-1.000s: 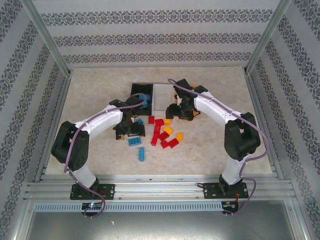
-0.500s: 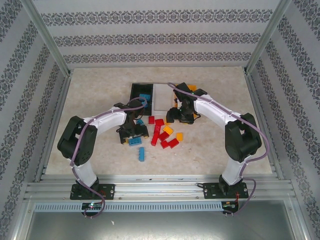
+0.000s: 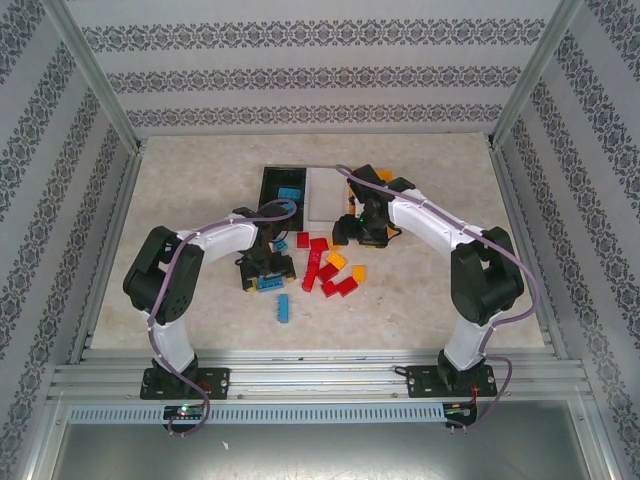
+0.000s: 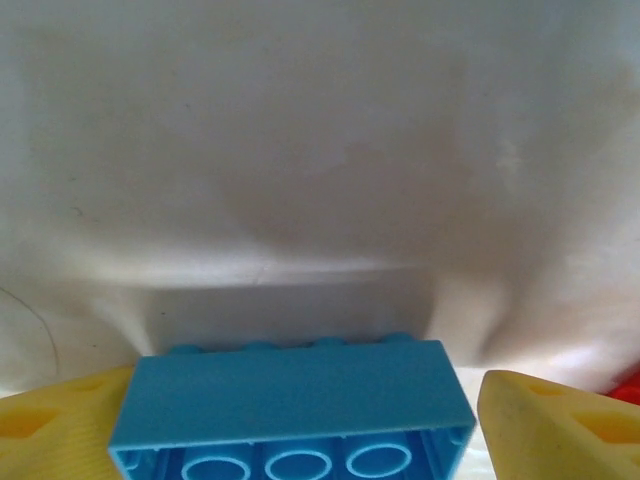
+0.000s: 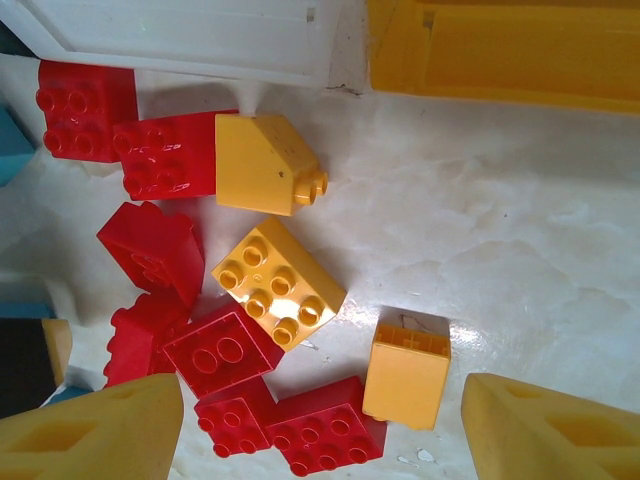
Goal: Sort the legos into containers by color
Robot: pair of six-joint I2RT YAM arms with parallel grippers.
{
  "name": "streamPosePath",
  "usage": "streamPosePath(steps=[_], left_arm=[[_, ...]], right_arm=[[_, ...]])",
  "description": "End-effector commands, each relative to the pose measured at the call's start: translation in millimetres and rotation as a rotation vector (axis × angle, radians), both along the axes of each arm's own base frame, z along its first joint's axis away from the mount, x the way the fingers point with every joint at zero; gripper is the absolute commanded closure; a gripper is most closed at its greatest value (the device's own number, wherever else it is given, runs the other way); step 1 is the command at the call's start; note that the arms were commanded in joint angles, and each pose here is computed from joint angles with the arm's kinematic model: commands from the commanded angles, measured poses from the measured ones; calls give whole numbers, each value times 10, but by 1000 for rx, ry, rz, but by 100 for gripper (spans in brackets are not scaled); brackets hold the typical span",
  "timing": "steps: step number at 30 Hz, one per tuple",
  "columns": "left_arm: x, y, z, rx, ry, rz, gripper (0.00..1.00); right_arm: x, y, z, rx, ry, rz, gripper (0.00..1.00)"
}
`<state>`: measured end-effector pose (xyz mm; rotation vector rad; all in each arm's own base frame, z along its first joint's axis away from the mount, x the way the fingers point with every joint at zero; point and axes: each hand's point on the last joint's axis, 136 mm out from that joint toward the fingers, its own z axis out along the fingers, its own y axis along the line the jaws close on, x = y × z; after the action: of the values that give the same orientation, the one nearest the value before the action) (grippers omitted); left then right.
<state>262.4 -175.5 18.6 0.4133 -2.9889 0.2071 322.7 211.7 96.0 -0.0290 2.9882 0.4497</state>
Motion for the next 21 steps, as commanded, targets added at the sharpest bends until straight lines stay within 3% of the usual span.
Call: streamPosePath(steps=[1, 9, 21], left_arm=[[-65, 46, -24, 35, 19, -62, 18], [-37, 67, 27, 43, -4, -96, 34], [354, 36, 588, -36, -210, -130, 34]], right_arm=[[-62, -12, 3, 1, 7, -1, 26], [-73, 10, 6, 17, 4, -26, 26], [85, 124, 131, 37, -22, -23, 26]])
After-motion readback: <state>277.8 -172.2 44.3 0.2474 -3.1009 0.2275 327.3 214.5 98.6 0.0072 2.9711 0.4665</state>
